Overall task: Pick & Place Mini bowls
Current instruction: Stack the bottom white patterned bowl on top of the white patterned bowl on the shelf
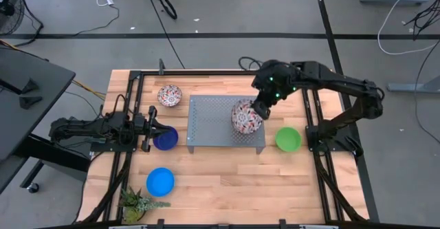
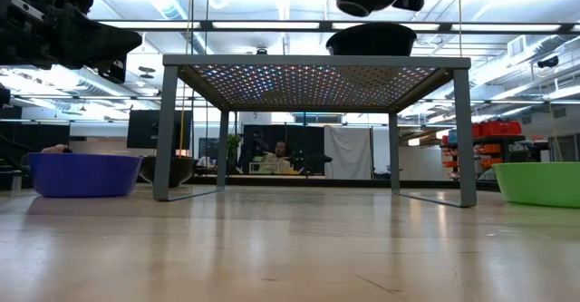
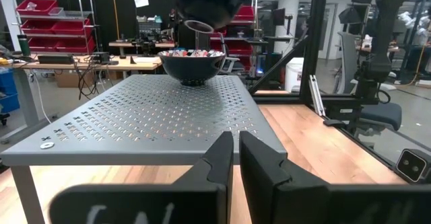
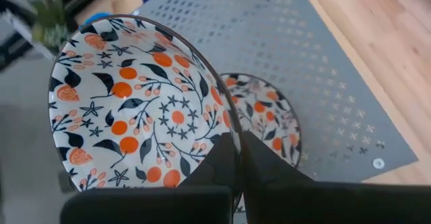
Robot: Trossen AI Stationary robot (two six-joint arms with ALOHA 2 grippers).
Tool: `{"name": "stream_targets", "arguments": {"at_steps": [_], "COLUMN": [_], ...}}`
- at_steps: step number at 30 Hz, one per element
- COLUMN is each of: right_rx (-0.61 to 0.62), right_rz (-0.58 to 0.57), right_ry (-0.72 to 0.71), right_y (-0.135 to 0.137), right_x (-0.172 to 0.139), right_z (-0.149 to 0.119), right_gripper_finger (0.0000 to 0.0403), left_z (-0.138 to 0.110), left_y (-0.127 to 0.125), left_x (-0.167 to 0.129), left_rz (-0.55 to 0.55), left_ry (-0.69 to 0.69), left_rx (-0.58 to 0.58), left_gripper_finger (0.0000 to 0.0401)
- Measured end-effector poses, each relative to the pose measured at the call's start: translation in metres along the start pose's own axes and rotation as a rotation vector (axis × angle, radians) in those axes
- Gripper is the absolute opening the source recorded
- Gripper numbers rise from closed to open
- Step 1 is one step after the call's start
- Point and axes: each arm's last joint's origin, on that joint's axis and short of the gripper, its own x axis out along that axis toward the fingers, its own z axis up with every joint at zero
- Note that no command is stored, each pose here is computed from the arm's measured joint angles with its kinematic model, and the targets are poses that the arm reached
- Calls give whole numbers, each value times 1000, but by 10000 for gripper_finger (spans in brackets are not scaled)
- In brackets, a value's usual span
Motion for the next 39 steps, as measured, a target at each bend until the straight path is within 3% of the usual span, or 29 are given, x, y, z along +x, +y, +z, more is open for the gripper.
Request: {"name": "stream_targets", "arguments": {"at_steps": [10, 24, 39], "right_rx": [118, 238, 246], "right_rz": [62, 9, -84], "right_ry": [59, 164, 268], "right_y": [-16, -24, -30], "right_x": [-2, 29, 43], "right_z": [3, 10, 6], "right_gripper_finger": [1, 1, 1], "left_z": [0, 0, 0], "left_y": [0, 0, 0], "left_x": [0, 0, 0], "left_rz": [0, 0, 0], "left_ry": [0, 0, 0], "left_rx": [0, 0, 0], "left_gripper_finger": [32, 32, 32]}}
